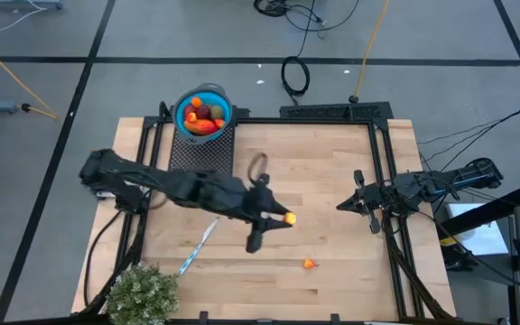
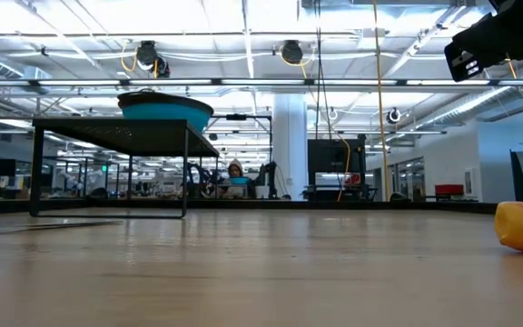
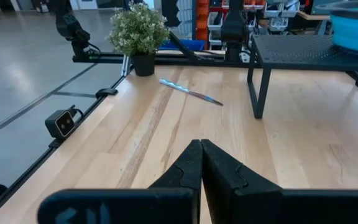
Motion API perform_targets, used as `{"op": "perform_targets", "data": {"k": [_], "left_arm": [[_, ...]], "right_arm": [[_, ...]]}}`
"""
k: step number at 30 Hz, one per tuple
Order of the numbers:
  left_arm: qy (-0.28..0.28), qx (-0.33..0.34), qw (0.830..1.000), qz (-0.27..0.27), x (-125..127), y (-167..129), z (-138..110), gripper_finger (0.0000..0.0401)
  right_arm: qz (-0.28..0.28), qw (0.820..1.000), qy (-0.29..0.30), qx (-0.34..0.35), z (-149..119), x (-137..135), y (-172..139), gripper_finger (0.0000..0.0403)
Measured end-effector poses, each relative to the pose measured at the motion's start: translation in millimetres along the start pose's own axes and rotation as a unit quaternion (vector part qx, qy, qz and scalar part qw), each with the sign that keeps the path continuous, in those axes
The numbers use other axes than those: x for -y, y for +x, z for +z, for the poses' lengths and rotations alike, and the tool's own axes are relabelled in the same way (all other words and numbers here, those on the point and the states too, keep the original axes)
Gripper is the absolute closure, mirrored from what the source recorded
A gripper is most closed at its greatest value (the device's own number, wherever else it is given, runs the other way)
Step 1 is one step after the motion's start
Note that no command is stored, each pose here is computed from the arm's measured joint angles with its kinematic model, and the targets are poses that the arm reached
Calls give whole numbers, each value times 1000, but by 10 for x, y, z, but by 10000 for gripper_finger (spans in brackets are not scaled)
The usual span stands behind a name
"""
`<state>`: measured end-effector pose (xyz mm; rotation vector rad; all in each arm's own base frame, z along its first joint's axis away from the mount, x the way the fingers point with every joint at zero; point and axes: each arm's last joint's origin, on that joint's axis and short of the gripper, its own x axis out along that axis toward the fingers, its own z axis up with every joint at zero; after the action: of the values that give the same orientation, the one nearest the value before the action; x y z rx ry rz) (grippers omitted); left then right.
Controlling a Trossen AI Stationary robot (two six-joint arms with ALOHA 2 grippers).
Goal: Pick & Place Fruit
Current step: Put the orange pear into the blue strainer bowl on the shelf
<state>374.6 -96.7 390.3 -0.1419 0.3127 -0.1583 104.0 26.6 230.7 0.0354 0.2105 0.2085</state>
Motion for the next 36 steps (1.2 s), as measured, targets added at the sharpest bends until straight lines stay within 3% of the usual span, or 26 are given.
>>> {"op": "perform_targets", "data": {"k": [6, 12, 18, 25, 32, 36], "left_arm": [[-5, 125, 991, -52, 75, -331, 364, 293], [-19, 231, 965, -122, 143, -459, 585, 293], [-55, 300, 940, -155, 166, -549, 714, 293], [-82, 341, 920, -175, 175, -614, 787, 293], [-83, 341, 920, -175, 175, -614, 787, 293], [-18, 329, 921, -207, 201, -609, 768, 293]], "right_arm": [[0, 1000, 0, 1, 1, 0, 0, 403], [0, 1000, 0, 2, 2, 0, 0, 403], [0, 1000, 0, 1, 2, 0, 0, 403], [0, 1000, 0, -1, -2, 0, 0, 403], [0, 1000, -1, -4, -9, 1, 0, 403], [0, 1000, -2, -4, -9, 1, 0, 403]]}}
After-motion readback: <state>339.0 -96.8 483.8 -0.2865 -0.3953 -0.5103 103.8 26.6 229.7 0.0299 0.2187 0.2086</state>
